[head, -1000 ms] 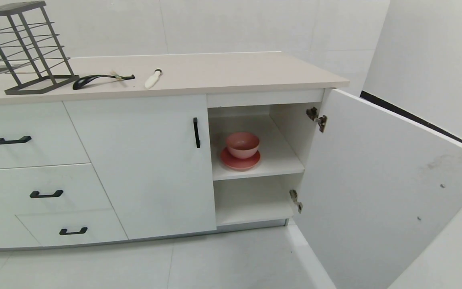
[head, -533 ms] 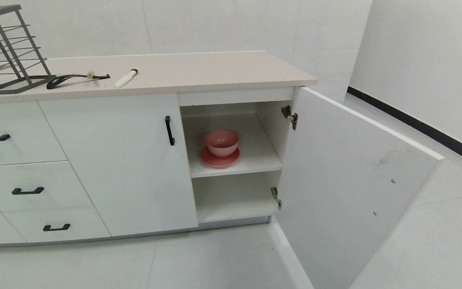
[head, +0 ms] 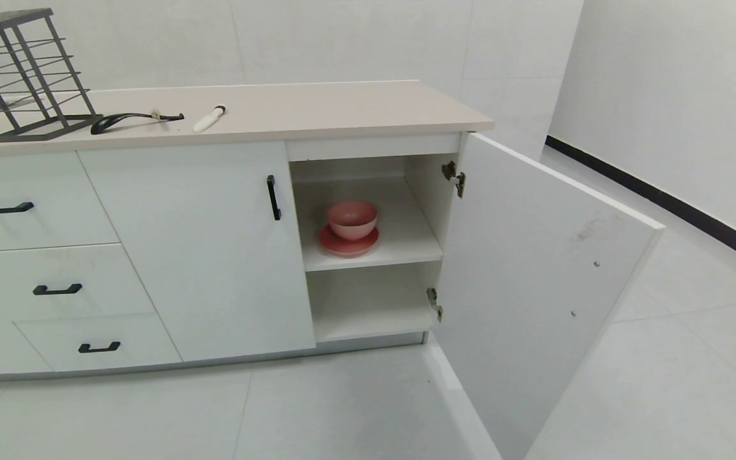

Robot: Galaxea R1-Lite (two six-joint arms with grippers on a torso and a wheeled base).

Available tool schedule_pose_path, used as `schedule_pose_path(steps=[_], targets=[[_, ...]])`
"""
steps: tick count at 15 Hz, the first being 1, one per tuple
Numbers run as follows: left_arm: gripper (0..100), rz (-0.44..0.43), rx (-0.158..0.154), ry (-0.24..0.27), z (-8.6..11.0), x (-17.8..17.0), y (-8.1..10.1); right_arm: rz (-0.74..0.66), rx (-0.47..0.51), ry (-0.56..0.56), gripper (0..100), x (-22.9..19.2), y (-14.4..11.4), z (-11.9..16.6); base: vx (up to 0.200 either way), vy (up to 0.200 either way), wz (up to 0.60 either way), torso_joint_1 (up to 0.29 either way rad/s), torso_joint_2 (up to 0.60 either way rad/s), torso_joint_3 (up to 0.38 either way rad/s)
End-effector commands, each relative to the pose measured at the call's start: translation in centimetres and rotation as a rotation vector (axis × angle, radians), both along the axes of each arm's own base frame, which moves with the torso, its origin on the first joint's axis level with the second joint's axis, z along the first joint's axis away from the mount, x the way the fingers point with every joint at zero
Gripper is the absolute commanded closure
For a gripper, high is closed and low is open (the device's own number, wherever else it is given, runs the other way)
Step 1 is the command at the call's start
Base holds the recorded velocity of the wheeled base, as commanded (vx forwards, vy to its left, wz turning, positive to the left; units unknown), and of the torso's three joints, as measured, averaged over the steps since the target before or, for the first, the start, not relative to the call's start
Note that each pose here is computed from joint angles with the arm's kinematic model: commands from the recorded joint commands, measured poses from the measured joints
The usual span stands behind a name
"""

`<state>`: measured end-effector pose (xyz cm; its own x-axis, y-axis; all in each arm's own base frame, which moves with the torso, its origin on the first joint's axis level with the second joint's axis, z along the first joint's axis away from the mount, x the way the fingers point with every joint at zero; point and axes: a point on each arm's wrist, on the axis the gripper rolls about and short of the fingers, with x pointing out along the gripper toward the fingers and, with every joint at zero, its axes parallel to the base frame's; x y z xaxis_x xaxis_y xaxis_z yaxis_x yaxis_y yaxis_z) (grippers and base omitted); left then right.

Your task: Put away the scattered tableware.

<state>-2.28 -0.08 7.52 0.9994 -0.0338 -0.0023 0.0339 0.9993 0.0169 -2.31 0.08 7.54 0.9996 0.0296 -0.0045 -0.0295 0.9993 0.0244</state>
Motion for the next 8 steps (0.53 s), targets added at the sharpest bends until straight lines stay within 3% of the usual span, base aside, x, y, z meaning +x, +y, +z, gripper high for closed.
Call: schedule_pose_path(steps=[1,3,4,5,6,7,8], targets=[[0,0.0,0.0,0.001,0.0,0.0,0.0,-0.005,0.002,0.002,100,0.0,0.0,0.0,0.0,-0.2,0.0,0.002,0.0,0.012],[0,0.002,0.0,-0.001,0.0,0.0,0.0,-0.022,0.003,0.002,100,0.0,0.0,0.0,0.0,-0.2,0.0,0.007,0.0,0.002],[0,0.002,-0.002,-0.001,0.0,0.0,0.0,-0.023,0.011,-0.021,100,0.0,0.0,0.2,0.0,0.0,0.0,0.0,0.0,0.0],[0,0.002,-0.002,-0.001,0.0,0.0,0.0,-0.023,0.022,-0.069,100,0.0,0.0,0.7,0.0,0.0,0.0,0.0,0.0,0.0],[0,0.002,-0.003,-0.001,0.0,0.0,0.0,-0.022,0.032,-0.188,100,-0.3,0.0,2.5,0.0,0.0,0.0,0.0,0.0,0.0],[0,0.0,-0.002,-0.001,0.0,0.0,0.0,-0.007,0.03,-0.186,100,-0.3,0.0,3.8,0.0,0.0,0.0,0.0,0.0,0.0],[0,0.0,-0.003,-0.001,0.0,0.0,0.0,0.068,0.021,-0.1,100,0.7,0.1,5.7,0.0,0.0,0.0,0.0,0.0,0.0]])
